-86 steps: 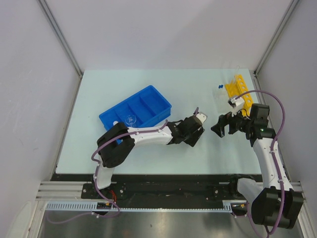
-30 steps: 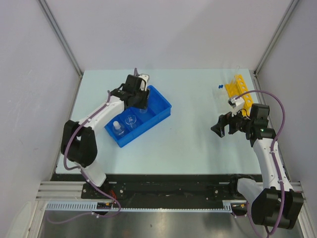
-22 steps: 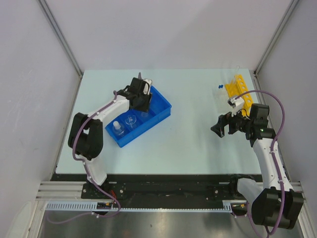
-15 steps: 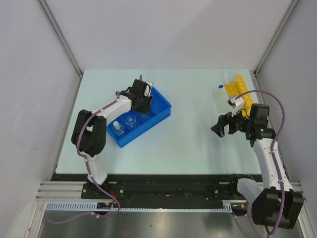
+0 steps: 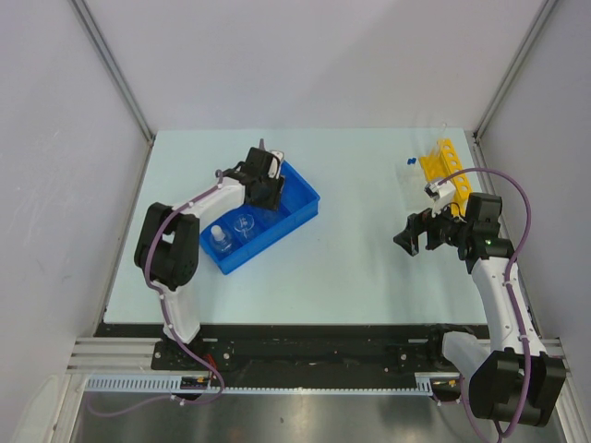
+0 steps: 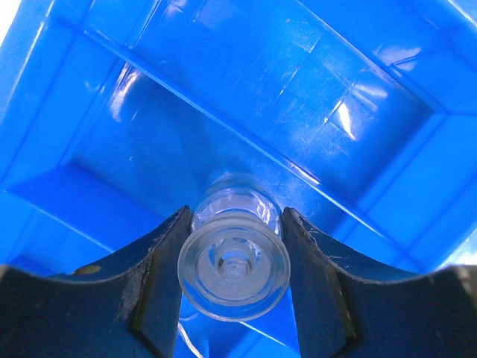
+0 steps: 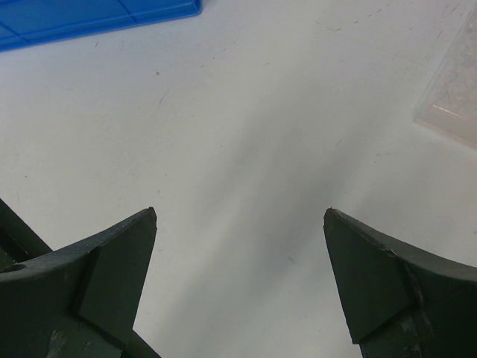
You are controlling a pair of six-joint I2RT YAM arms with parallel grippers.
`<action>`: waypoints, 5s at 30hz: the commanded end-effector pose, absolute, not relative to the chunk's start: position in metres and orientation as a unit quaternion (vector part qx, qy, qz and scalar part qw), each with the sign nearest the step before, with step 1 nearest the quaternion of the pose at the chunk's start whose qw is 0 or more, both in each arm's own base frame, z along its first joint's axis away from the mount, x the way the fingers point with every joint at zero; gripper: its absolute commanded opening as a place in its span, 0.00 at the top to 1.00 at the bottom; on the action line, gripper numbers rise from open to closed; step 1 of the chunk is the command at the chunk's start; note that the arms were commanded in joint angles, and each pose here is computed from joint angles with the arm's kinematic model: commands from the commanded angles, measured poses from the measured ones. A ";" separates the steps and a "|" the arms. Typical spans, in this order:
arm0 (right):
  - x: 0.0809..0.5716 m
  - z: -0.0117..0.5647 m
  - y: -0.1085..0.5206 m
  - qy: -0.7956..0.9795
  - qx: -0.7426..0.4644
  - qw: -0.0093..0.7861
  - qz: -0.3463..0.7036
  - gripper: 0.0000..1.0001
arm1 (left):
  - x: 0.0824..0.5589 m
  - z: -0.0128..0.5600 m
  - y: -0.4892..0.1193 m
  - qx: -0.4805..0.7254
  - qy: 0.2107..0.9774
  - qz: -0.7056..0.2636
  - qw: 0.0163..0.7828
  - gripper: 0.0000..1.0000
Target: Organize the chemistry lab equipment
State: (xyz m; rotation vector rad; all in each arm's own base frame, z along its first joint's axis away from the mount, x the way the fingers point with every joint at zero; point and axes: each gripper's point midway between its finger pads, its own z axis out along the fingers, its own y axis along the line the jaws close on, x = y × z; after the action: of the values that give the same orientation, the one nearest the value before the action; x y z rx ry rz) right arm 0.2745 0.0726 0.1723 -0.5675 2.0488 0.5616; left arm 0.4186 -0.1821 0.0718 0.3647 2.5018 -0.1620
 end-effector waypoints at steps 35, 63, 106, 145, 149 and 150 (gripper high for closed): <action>0.231 0.186 0.119 0.692 -0.435 0.474 0.327 0.00 | 0.336 0.276 -0.095 0.086 0.815 -0.155 0.552 0.00; 0.343 0.147 0.396 0.425 -0.831 0.320 0.164 0.27 | 0.267 0.257 -0.023 -0.014 0.763 -0.043 0.644 0.00; 0.396 0.099 0.306 0.645 -0.696 0.292 0.123 0.85 | 0.265 0.260 -0.028 -0.004 0.759 -0.055 0.649 0.00; 0.419 0.110 0.180 0.665 -0.684 0.286 0.090 0.80 | 0.267 0.257 -0.032 0.001 0.762 -0.063 0.644 0.00; 0.414 0.115 0.184 0.662 -0.684 0.290 0.096 0.74 | 0.267 0.256 -0.033 0.002 0.763 -0.065 0.643 0.00; 0.412 0.118 0.185 0.660 -0.685 0.293 0.097 0.72 | 0.267 0.256 -0.032 0.002 0.763 -0.064 0.644 0.00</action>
State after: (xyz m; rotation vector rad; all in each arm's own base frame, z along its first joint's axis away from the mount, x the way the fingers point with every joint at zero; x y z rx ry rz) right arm 0.4162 0.1801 0.0769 -1.8370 1.8517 0.2720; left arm 0.2639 -0.0328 0.2528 -0.0193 1.7596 -0.1565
